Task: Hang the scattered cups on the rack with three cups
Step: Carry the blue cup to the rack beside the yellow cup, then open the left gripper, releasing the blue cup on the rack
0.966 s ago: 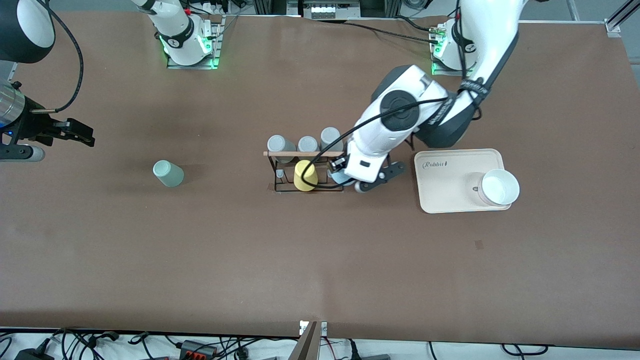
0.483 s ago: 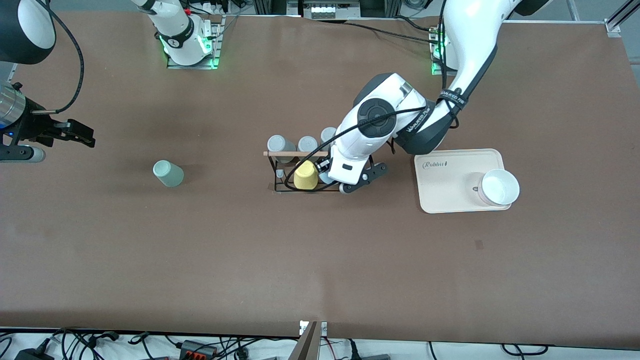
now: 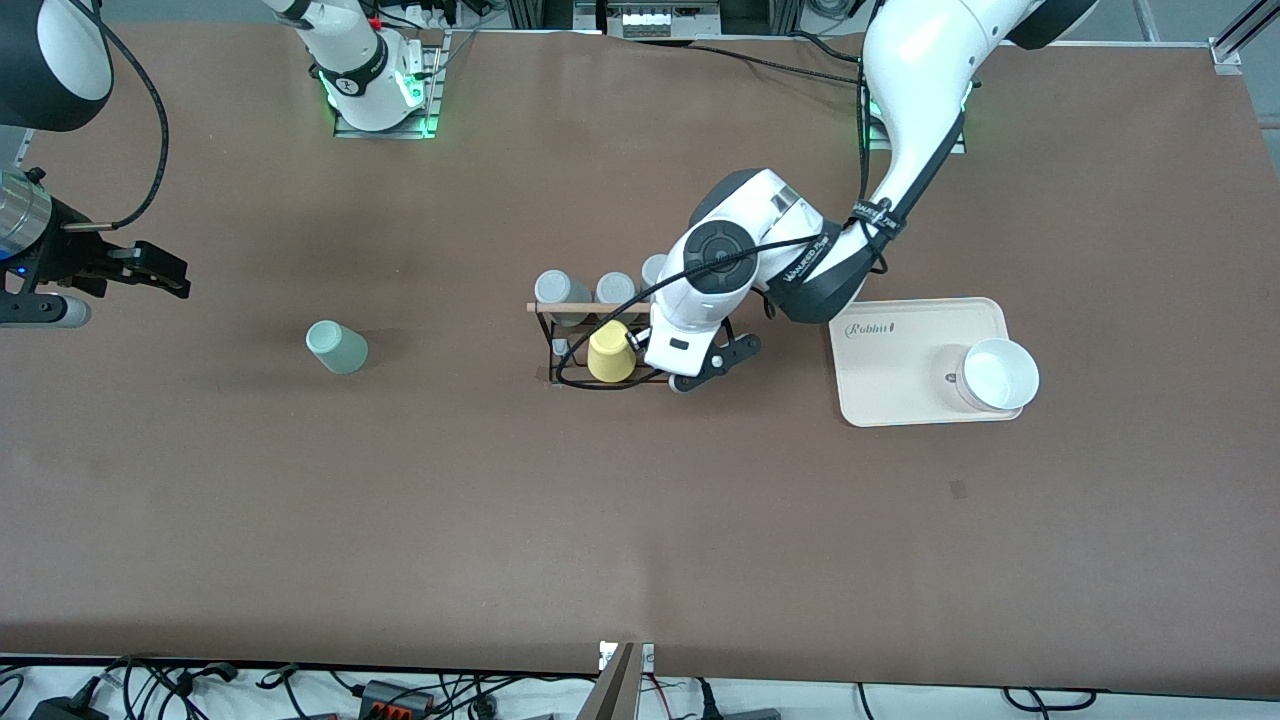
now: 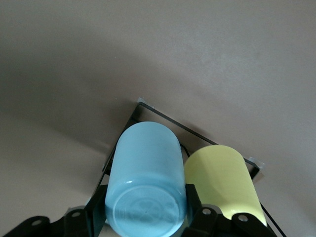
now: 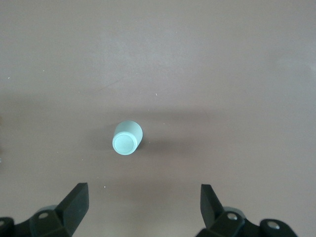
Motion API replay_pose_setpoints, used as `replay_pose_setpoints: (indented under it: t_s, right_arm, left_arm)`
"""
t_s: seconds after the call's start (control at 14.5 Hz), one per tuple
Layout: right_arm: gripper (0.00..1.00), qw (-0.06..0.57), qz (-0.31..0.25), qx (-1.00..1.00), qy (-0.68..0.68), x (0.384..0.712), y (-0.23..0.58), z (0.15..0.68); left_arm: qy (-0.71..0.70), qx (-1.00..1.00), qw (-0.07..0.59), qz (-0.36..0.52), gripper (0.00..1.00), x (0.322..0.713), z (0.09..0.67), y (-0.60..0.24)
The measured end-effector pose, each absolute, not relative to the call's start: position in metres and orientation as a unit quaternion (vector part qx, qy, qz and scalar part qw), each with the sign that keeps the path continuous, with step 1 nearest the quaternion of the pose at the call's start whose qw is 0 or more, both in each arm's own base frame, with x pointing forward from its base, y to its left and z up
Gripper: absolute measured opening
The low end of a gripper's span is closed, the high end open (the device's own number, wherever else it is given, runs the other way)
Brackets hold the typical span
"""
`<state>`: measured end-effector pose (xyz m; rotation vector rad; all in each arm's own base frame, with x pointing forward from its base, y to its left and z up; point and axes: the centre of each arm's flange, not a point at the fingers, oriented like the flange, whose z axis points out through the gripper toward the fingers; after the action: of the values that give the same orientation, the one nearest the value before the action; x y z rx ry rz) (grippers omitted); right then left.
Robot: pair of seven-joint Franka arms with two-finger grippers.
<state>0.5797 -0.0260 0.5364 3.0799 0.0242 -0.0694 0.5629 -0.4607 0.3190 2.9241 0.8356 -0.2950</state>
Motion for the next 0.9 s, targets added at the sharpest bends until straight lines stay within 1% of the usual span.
replay_pose_setpoints:
  t_s: [0.28, 0.34, 0.41, 0.48, 0.69, 0.76, 0.83, 0.9]
  right_arm:
    - [1.0, 0.03, -0.023, 0.999, 0.008, 0.58, -0.026, 0.536]
    - [1.0, 0.03, -0.022, 0.999, 0.008, 0.58, -0.026, 0.536]
    - [1.0, 0.031, -0.02, 0.999, 0.008, 0.581, -0.026, 0.536]
    - [1.0, 0.031, -0.019, 0.999, 0.008, 0.581, -0.026, 0.536]
    - [1.0, 0.031, -0.017, 0.999, 0.008, 0.582, -0.026, 0.536]
    - [1.0, 0.031, -0.017, 0.999, 0.008, 0.582, -0.026, 0.536]
    - [1.0, 0.031, -0.017, 0.999, 0.008, 0.582, -0.026, 0.536]
    - [1.0, 0.031, -0.017, 0.999, 0.008, 0.582, -0.026, 0.536]
  left_arm:
    - [0.273, 0.957, 0.039, -0.093, 0.67, 0.563, 0.313, -0.462]
    - [0.273, 0.957, 0.038, -0.093, 0.71, 0.563, 0.312, -0.462]
    - [0.273, 0.957, 0.038, -0.093, 0.81, 0.563, 0.312, -0.462]
    - [0.274, 0.956, 0.04, -0.092, 0.85, 0.564, 0.313, -0.462]
    - [0.281, 0.955, 0.048, -0.086, 0.87, 0.57, 0.323, -0.46]
    - [0.287, 0.953, 0.053, -0.081, 0.92, 0.577, 0.331, -0.454]
    - [0.296, 0.951, 0.059, -0.074, 0.92, 0.587, 0.342, -0.444]
    - [0.306, 0.947, 0.063, -0.068, 0.98, 0.597, 0.354, -0.43]
